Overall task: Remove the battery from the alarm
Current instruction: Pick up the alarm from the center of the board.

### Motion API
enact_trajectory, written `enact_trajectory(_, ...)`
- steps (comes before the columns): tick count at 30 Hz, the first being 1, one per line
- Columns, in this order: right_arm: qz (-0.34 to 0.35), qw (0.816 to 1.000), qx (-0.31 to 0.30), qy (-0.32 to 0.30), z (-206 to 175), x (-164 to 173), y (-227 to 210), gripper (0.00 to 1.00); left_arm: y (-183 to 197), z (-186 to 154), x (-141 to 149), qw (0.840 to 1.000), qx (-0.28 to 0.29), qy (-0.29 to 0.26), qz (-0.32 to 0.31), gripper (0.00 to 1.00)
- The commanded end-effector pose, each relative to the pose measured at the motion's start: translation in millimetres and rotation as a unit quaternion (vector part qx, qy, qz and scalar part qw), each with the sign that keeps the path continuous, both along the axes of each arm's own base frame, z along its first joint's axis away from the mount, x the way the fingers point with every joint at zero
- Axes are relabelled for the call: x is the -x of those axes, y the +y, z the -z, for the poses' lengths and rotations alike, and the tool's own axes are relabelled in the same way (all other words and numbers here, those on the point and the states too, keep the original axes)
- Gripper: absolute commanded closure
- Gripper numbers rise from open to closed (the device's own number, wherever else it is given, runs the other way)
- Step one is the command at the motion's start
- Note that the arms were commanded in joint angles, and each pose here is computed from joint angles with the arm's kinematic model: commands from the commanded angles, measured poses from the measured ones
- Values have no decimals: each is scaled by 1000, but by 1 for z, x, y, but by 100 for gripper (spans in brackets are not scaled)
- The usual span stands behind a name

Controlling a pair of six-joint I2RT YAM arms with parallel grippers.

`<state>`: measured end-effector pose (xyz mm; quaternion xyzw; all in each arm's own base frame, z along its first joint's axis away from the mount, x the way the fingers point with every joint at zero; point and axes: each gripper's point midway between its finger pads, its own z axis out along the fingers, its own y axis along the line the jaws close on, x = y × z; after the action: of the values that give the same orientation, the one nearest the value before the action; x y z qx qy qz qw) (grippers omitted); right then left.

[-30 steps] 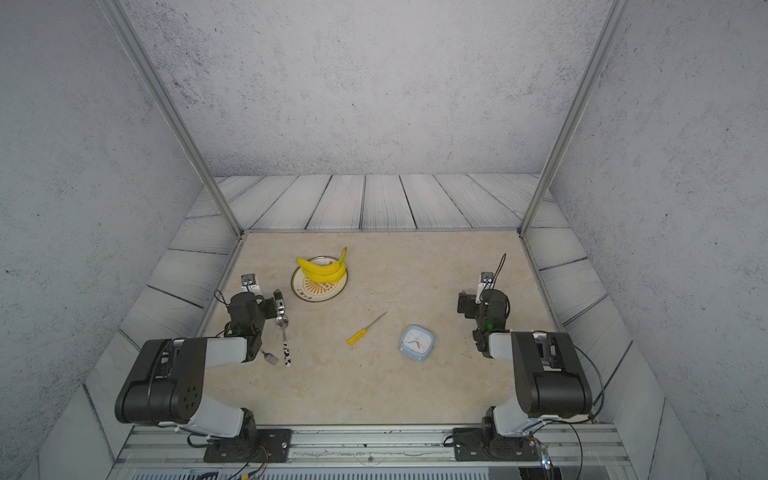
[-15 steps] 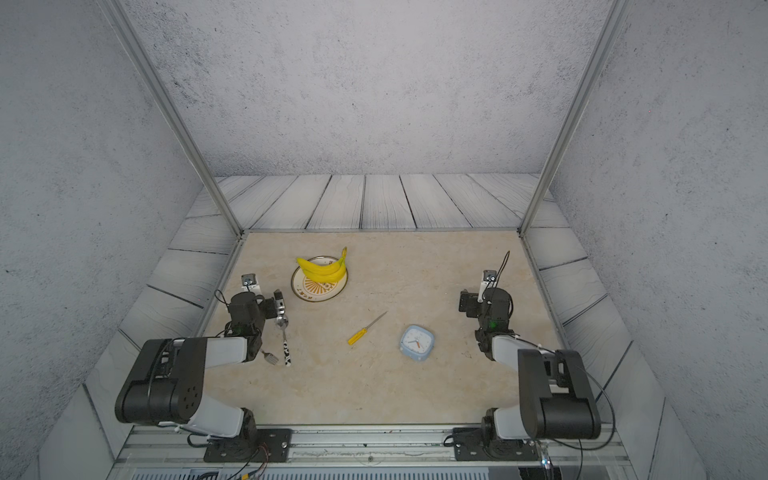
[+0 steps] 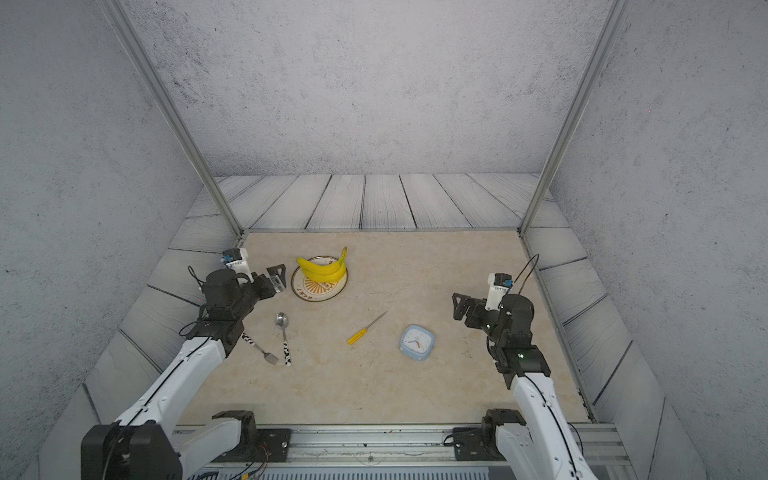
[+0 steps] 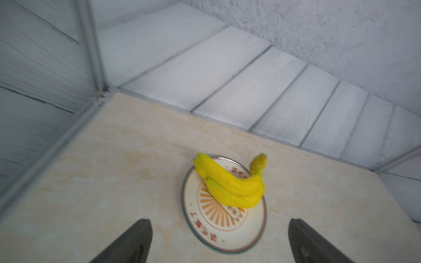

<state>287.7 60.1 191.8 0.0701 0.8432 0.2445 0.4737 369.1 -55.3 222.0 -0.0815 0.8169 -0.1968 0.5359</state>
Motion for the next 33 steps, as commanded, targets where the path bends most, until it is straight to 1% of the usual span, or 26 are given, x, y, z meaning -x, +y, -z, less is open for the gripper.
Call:
enact_trajectory(1, -41, 986, -98, 131, 40, 46, 27, 0, -71, 27, 41, 979, 98, 116, 135, 5)
enact_trajectory(4, -57, 973, -139, 173, 59, 63, 39, 0, -114, 30, 66, 956, 120, 159, 214, 10)
enact_trajectory(6, -60, 966, -159, 195, 72, 69, 43, 2, -141, 32, 83, 941, 117, 183, 258, 11)
enact_trajectory(9, -60, 960, -172, 213, 87, 74, 46, 5, -175, 38, 102, 922, 112, 207, 308, 13)
enact_trajectory(13, -57, 954, -181, 232, 104, 75, 47, 7, -219, 53, 115, 897, 98, 235, 361, 17)
enact_trajectory(15, -60, 950, -189, 243, 109, 75, 49, 7, -239, 63, 117, 885, 91, 253, 380, 20)
enact_trajectory(17, -63, 946, -193, 254, 114, 76, 51, 8, -262, 72, 119, 869, 90, 269, 406, 26)
enact_trajectory(23, -68, 936, -204, 279, 125, 74, 55, 12, -311, 100, 112, 845, 69, 299, 439, 29)
enact_trajectory(27, -66, 935, -203, 284, 129, 73, 55, 14, -331, 120, 109, 827, 59, 327, 453, 33)
enact_trajectory(33, -63, 932, -210, 290, 135, 71, 56, 15, -339, 144, 106, 819, 45, 353, 451, 38)
